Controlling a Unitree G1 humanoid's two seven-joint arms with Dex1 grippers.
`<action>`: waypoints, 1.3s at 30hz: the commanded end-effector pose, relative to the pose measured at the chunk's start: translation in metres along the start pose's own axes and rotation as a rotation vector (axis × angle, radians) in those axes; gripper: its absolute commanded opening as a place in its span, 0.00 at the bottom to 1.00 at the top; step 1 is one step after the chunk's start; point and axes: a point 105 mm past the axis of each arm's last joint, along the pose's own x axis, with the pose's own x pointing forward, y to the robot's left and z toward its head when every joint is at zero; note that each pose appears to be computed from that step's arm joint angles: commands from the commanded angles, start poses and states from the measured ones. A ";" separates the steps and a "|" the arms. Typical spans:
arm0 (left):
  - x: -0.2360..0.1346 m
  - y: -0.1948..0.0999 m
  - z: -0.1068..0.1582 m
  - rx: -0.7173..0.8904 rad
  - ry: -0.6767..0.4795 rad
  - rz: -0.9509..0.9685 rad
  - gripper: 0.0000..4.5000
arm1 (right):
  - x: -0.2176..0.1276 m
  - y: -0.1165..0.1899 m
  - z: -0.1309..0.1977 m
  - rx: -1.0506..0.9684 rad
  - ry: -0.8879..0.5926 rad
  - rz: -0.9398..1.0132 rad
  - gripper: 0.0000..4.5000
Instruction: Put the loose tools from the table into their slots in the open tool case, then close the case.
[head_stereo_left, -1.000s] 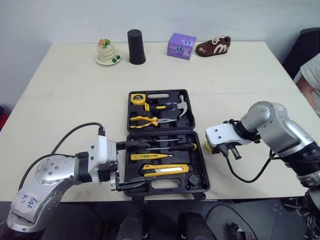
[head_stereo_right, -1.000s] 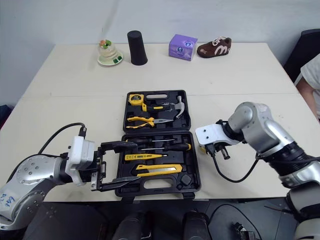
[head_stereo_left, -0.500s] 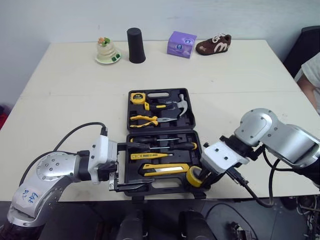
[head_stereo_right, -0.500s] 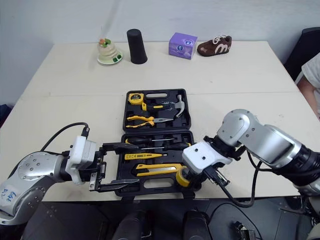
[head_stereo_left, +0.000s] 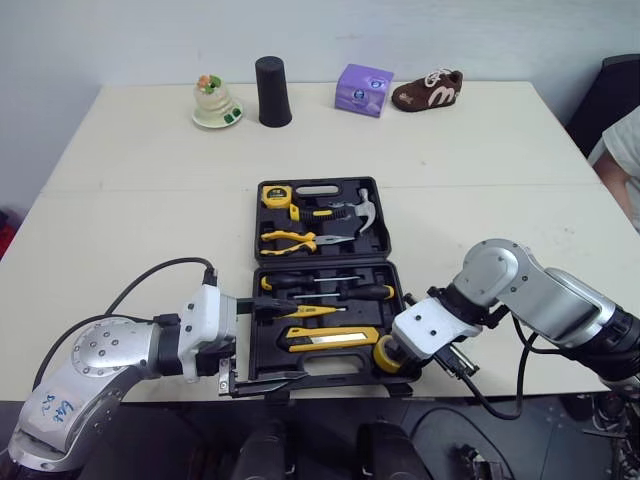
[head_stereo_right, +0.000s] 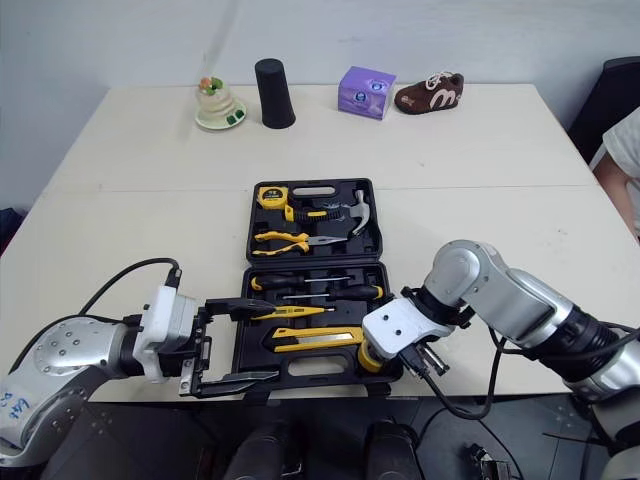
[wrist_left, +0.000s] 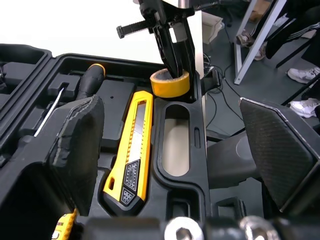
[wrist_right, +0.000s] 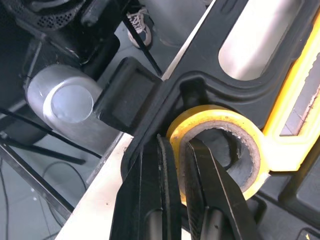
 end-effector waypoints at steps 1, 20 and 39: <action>0.001 -0.004 0.005 0.029 -0.007 0.002 1.00 | -0.001 0.006 -0.006 0.008 0.054 0.057 0.01; -0.007 0.003 0.001 0.031 0.013 0.041 1.00 | -0.045 0.020 0.040 0.094 -0.349 0.099 0.48; -0.012 -0.002 0.000 0.042 0.045 0.002 1.00 | 0.043 0.016 -0.059 0.296 -0.517 -0.198 0.01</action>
